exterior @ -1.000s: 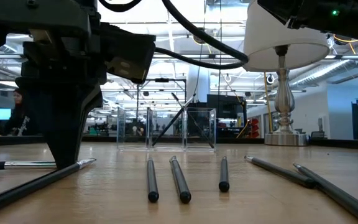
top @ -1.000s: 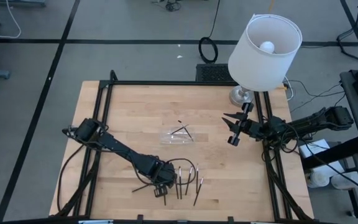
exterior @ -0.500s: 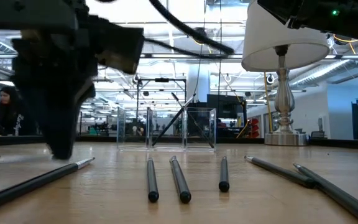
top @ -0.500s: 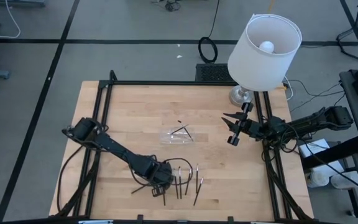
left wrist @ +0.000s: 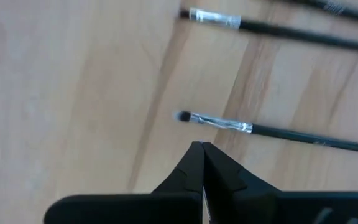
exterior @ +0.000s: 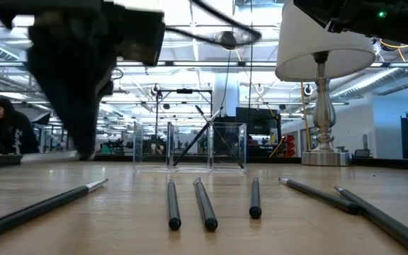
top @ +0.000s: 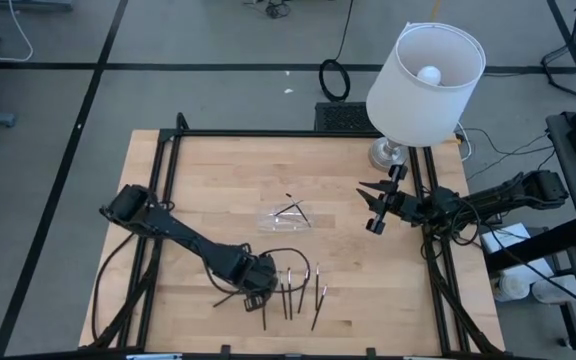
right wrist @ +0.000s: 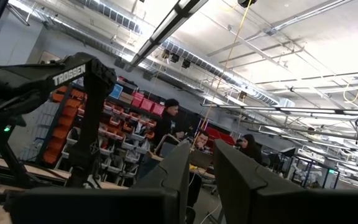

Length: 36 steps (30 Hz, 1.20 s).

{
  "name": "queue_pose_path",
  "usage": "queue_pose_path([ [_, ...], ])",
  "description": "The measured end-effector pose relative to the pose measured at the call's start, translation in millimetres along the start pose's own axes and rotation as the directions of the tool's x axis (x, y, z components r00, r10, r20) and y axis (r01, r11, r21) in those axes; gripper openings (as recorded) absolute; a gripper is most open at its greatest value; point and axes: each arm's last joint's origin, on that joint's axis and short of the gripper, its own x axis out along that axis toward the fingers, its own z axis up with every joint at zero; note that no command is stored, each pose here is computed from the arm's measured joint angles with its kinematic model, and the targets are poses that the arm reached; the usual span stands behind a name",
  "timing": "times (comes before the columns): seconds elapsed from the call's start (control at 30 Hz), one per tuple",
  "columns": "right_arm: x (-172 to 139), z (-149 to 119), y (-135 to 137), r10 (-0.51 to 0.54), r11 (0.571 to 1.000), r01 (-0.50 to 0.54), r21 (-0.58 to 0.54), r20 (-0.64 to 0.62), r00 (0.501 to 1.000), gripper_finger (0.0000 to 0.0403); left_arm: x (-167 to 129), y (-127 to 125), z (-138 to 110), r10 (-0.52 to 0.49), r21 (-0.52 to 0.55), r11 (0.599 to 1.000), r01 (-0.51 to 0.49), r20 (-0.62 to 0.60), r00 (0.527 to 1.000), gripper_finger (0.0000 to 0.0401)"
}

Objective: Pick & Place Makeup Supplies
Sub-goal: Put the makeup brush into the transparent organizer

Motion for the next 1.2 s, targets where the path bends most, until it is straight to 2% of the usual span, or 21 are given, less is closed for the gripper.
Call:
queue_pose_path([
  [0.2,0.0,0.0,0.0,0.0,1.0,0.0,0.0,0.0,1.0,0.0059,-46.8,13.3,6.6,0.014,-0.002,1.0,-0.014,0.17,0.985,0.0],
  [0.37,0.0,0.0,0.0,0.0,1.0,0.0,0.0,0.0,1.0,0.0059,-98.3,35.4,12.3,0.062,0.001,0.998,-0.067,0.387,0.92,0.0],
  [0.47,0.0,0.0,0.0,0.0,1.0,0.0,0.0,0.0,1.0,0.0059,-128.7,52.2,17.7,0.127,-0.02,0.99,-0.138,0.54,0.832,0.0],
  [0.6,0.0,0.1,0.0,0.0,1.0,0.0,0.0,0.001,1.0,0.0059,-163.5,69.5,27.3,0.219,-0.041,0.961,-0.274,0.719,0.66,0.0],
  [0.7,0.0,0.1,0.0,0.0,1.0,0.0,0.0,0.001,1.0,0.0059,-182.6,76.9,35.9,0.246,-0.068,0.943,-0.326,0.804,0.542,0.0],
  [0.77,0.0,0.3,-0.2,-0.001,1.0,0.001,0.001,0.004,1.0,0.0059,-191.0,80.9,42.5,0.243,-0.074,0.937,-0.342,0.839,0.486,0.0],
  [0.83,0.0,0.6,-0.3,-0.003,1.0,0.003,-0.004,0.006,1.0,0.0059,-195.9,83.9,47.4,0.246,-0.075,0.928,-0.366,0.86,0.447,0.0],
  [0.93,0.0,0.5,-0.3,-0.002,1.0,0.003,-0.029,0.006,1.0,0.0059,-198.3,88.6,52.5,0.256,-0.083,0.917,-0.391,0.875,0.412,0.0],
  [1.13,0.0,0.5,-0.3,-0.002,0.999,0.002,-0.032,0.005,1.0,0.0059,-189.8,100.6,55.6,0.273,-0.131,0.915,-0.381,0.897,0.349,0.0],
  [1.2,0.0,0.4,-0.2,-0.002,0.999,0.002,-0.033,0.004,1.0,0.0059,-188.7,103.1,53.9,0.269,-0.15,0.923,-0.355,0.911,0.314,0.0],
])
